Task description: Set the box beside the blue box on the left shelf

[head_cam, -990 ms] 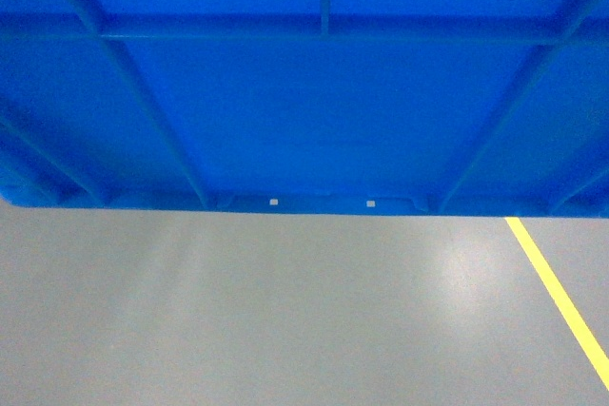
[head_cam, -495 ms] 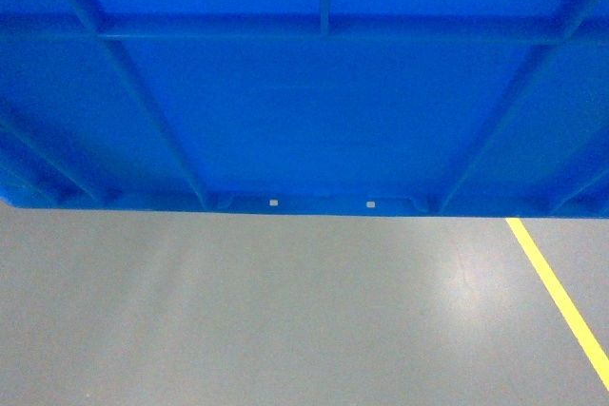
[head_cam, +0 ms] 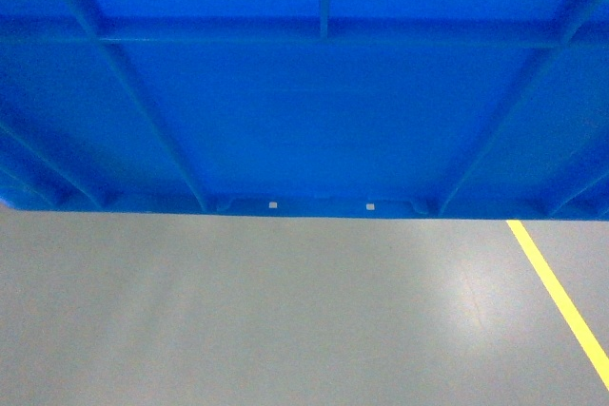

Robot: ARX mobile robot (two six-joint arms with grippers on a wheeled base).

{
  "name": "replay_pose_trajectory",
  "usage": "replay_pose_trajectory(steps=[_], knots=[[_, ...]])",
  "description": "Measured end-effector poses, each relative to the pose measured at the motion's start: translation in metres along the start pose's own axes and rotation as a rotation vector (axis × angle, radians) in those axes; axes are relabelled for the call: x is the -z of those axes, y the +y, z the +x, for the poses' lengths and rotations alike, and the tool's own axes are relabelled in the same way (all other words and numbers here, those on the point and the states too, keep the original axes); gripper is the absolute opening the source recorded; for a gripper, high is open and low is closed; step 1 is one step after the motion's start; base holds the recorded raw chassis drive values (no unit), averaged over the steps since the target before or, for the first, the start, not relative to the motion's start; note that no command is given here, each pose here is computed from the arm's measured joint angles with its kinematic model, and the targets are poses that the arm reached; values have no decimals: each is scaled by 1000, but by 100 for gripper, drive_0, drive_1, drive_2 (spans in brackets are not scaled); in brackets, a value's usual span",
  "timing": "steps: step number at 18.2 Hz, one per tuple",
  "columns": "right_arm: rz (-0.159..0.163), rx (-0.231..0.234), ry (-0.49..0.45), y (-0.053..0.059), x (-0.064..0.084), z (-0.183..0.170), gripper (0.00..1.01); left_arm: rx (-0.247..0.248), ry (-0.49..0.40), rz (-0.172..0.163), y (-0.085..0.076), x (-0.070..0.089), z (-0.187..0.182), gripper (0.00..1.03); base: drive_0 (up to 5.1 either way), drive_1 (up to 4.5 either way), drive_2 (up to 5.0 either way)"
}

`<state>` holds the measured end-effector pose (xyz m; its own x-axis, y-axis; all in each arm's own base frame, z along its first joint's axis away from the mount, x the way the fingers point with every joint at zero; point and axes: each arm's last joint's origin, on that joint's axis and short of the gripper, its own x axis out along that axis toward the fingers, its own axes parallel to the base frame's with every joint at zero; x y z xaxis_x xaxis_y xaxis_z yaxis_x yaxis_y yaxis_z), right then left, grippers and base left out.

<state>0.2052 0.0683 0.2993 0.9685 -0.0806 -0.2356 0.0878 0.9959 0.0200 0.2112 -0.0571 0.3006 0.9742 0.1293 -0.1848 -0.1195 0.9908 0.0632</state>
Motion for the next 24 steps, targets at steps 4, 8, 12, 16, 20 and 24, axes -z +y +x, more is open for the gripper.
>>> replay_pose_trajectory(steps=[4,8,12,16,20,24], knots=[[1,-1,-4,0,0,0,10,0,-2,-1,0,0,0,12,5,423,-413],[1,-1,-2,0,0,0,10,0,-1,-1,0,0,0,12,-6,412,-424],[1,-1,-2,0,0,0,10,0,-2,-1,0,0,0,12,-8,410,-426],[0,0,0,0,0,0,10,0,2,1,0,0,0,12,-1,417,-419],[1,0,-3,0,0,0,10,0,-2,-1,0,0,0,12,-1,417,-419],[1,0,-3,0,0,0,10,0,0,-1,0,0,0,12,-8,411,-426]])
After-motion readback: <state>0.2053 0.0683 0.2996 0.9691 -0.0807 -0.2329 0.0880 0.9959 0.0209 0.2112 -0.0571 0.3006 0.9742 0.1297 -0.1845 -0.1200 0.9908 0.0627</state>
